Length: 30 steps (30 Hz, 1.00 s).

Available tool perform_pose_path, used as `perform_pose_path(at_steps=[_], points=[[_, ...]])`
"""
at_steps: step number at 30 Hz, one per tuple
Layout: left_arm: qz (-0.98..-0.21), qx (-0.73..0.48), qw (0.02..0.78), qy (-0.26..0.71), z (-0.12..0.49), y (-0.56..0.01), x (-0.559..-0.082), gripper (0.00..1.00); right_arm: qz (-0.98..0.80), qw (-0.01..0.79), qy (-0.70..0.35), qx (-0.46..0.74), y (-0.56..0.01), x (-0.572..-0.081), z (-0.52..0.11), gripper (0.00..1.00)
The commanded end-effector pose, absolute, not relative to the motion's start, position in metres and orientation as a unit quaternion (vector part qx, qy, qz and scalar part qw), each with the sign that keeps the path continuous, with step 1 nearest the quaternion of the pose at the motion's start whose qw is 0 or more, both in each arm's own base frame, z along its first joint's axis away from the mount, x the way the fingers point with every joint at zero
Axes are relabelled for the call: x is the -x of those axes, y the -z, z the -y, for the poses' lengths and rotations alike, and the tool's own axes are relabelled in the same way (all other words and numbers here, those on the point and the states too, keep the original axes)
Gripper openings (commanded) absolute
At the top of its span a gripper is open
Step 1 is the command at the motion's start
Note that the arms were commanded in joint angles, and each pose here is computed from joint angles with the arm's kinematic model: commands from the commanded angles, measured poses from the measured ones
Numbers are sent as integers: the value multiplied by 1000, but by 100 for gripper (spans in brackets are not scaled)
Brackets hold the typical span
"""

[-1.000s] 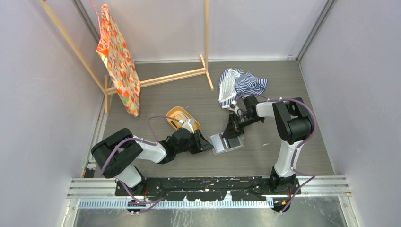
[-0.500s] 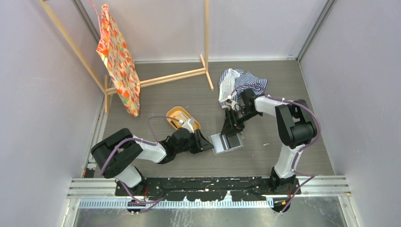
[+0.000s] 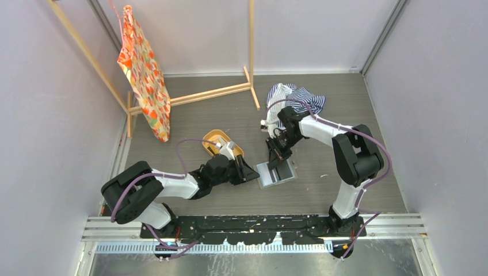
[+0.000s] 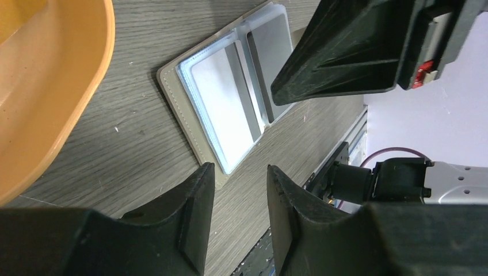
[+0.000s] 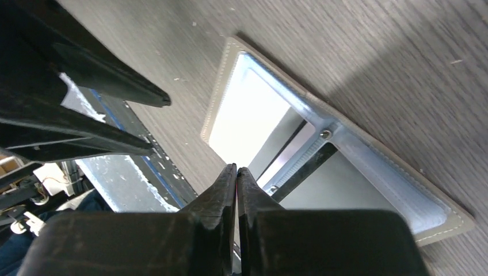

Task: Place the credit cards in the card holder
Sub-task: Turn over the card slot in the card holder.

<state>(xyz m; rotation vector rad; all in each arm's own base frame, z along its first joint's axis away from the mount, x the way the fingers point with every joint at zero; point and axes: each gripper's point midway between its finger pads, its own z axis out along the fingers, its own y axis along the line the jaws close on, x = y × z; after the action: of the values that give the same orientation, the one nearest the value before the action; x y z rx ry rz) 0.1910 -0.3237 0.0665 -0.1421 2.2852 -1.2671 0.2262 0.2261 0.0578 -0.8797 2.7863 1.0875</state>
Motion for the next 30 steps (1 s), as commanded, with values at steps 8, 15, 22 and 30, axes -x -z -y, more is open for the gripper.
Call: perform_pose_path(at_steps=[8,15,22,30], points=[[-833,45,280,475,329,-77,-200,41,-915,-4,-277,295,-29,-235,-216,8],[-827,46,268,493,340,-71,-202,42,-921,-23,-263,286,-17,-234,-214,7],[-829,49,260,493,347,-67,-205,48,-924,-30,-257,281,-14,-235,-213,7],[-831,57,265,486,343,-70,-207,43,-927,-38,-249,276,-9,-235,-211,7]])
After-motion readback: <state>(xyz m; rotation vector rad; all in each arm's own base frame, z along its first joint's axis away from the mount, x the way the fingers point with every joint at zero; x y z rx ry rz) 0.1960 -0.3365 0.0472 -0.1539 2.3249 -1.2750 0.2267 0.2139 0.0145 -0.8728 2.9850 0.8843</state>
